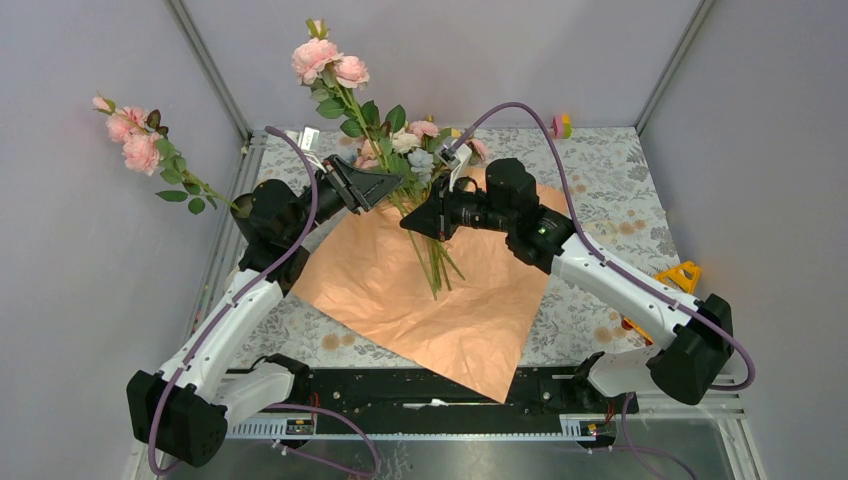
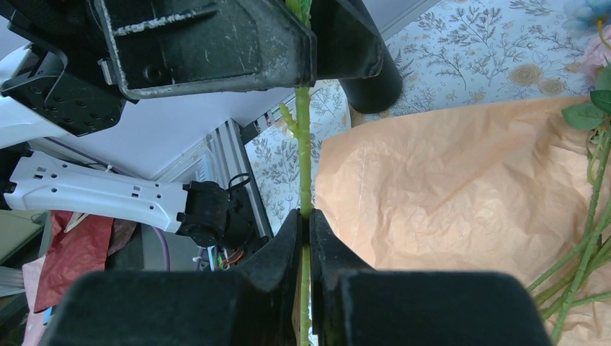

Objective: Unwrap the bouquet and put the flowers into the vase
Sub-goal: Pick up the fake flower from the wrapping paper.

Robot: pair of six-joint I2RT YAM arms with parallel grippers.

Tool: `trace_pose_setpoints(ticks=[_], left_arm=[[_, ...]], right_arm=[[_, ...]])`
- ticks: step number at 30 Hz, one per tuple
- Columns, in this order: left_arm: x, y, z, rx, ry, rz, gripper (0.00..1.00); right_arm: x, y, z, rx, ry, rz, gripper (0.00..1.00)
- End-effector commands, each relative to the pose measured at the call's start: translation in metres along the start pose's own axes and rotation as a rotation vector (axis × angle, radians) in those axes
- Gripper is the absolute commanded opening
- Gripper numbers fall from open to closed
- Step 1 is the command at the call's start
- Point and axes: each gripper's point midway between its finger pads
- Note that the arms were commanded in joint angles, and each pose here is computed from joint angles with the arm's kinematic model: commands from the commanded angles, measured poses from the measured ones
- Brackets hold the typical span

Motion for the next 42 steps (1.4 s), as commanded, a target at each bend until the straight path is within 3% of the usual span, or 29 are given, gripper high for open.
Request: trace_pose_setpoints(ticks=[1, 9, 15, 19, 23, 28, 34, 42], left_arm=[[0.003, -0.016, -0.012, -0.048, -0.047, 0.044, 0.32], [0.003, -0.009, -0.007, -0.044, -0.030, 0.018, 0.01], [0.004, -0.003, -0.005, -0.071, -0.028, -0.005, 0.00], [0.004, -0.002, -0.006, -0.135, -0.004, -0.020, 0.00], [0.009, 0.007, -0.014, -0.271, 0.024, -0.068, 0.00], [0.031, 0.039, -0.043, -0.433, 0.044, -0.186, 0.00], [0.062, 0.067, -0.101, -0.617, -0.012, -0.391, 0.00], [0.087, 0.075, -0.178, -0.770, -0.159, -0.547, 0.00]], right_arm=[[0.002, 0.023, -0.028, 0.052, -0.067, -0.060, 0.00], [0.001, 0.020, -0.026, 0.049, -0.061, -0.053, 0.00], [0.004, 0.021, -0.026, 0.059, -0.062, -0.053, 0.01], [0.008, 0.019, -0.027, 0.073, -0.071, -0.027, 0.45], [0.018, 0.019, -0.031, 0.108, -0.090, 0.000, 0.80], [0.037, 0.008, -0.035, 0.156, -0.143, 0.098, 0.99], [0.064, -0.039, -0.031, 0.185, -0.156, 0.323, 1.00], [0.120, -0.111, -0.036, 0.035, -0.221, 0.482, 0.99]])
Point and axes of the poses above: each gripper's point midway between its finger pads, its own x axis back along the fingers, its own y axis along the line the jaws close on, z = x × y, and after that the axes turned 3 degrees about -x, right-handed
